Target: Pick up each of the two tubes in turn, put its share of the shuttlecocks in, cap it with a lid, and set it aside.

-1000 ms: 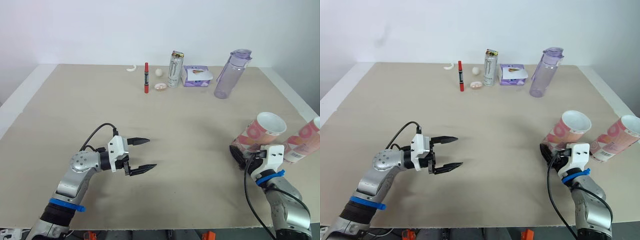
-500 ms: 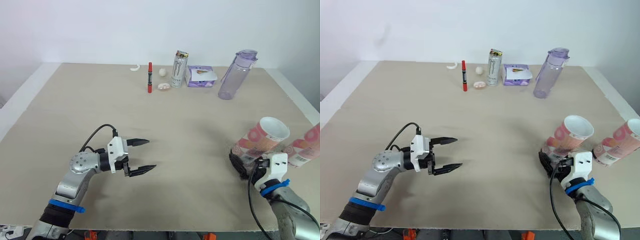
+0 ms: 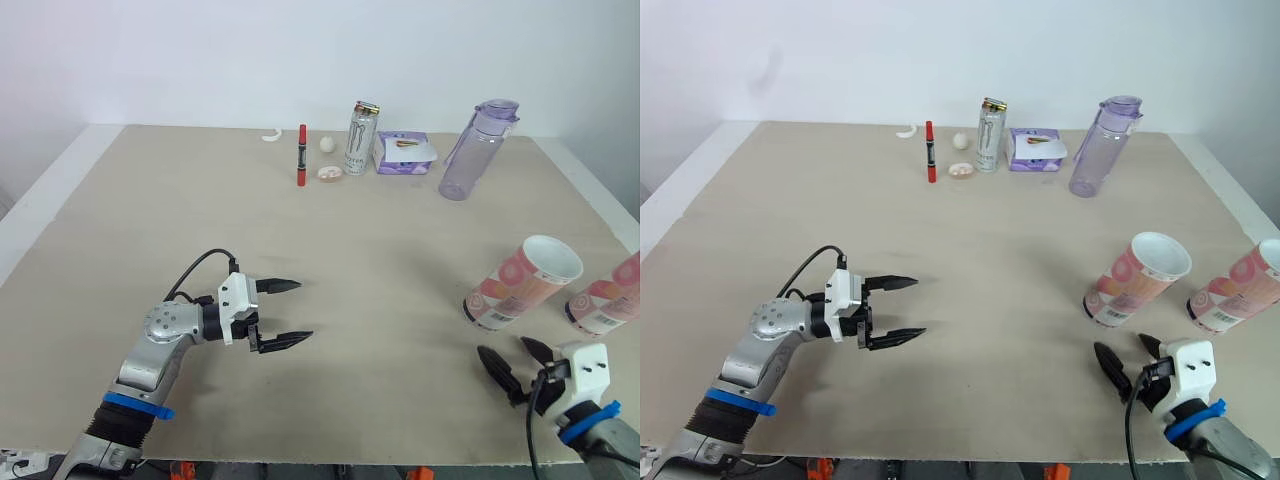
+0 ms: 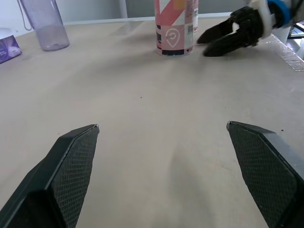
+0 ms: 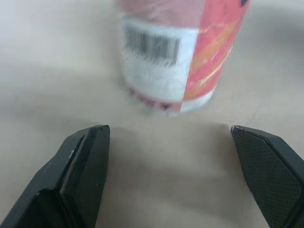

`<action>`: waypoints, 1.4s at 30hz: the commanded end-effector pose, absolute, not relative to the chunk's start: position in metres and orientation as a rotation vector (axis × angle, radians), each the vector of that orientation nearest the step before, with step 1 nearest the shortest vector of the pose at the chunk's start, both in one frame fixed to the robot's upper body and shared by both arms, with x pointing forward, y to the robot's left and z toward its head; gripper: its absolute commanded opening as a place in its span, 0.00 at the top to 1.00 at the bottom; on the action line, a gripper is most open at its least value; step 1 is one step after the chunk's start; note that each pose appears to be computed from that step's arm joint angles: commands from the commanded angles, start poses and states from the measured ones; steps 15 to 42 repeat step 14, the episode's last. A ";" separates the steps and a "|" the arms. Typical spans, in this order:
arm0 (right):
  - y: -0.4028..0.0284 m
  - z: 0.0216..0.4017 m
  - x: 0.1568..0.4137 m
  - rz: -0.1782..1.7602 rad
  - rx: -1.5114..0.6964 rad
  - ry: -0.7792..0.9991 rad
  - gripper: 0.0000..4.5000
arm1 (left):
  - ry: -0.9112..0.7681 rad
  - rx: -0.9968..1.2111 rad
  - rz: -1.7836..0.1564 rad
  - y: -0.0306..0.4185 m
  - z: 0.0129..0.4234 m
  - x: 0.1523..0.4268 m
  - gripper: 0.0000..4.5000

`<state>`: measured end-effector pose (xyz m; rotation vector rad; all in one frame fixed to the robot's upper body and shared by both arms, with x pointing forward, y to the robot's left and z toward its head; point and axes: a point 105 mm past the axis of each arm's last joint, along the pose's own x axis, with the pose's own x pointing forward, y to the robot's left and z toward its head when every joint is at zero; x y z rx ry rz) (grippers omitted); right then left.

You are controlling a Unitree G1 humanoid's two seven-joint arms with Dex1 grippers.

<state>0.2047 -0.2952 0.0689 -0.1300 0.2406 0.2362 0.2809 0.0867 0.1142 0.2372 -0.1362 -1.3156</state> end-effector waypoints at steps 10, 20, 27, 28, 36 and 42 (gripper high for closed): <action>-0.178 0.113 0.243 1.086 -0.374 0.042 0.03 | -0.067 0.372 -1.135 0.121 0.115 0.293 0.00; -0.174 0.107 0.262 1.118 -0.360 0.053 0.03 | -0.047 0.397 -1.072 0.132 0.116 0.297 0.00; -0.174 0.107 0.262 1.118 -0.360 0.053 0.03 | -0.047 0.397 -1.072 0.132 0.116 0.297 0.00; -0.174 0.107 0.262 1.118 -0.360 0.053 0.03 | -0.047 0.397 -1.072 0.132 0.116 0.297 0.00; -0.174 0.107 0.262 1.118 -0.360 0.053 0.03 | -0.047 0.397 -1.072 0.132 0.116 0.297 0.00; -0.174 0.107 0.262 1.118 -0.360 0.053 0.03 | -0.047 0.397 -1.072 0.132 0.116 0.297 0.00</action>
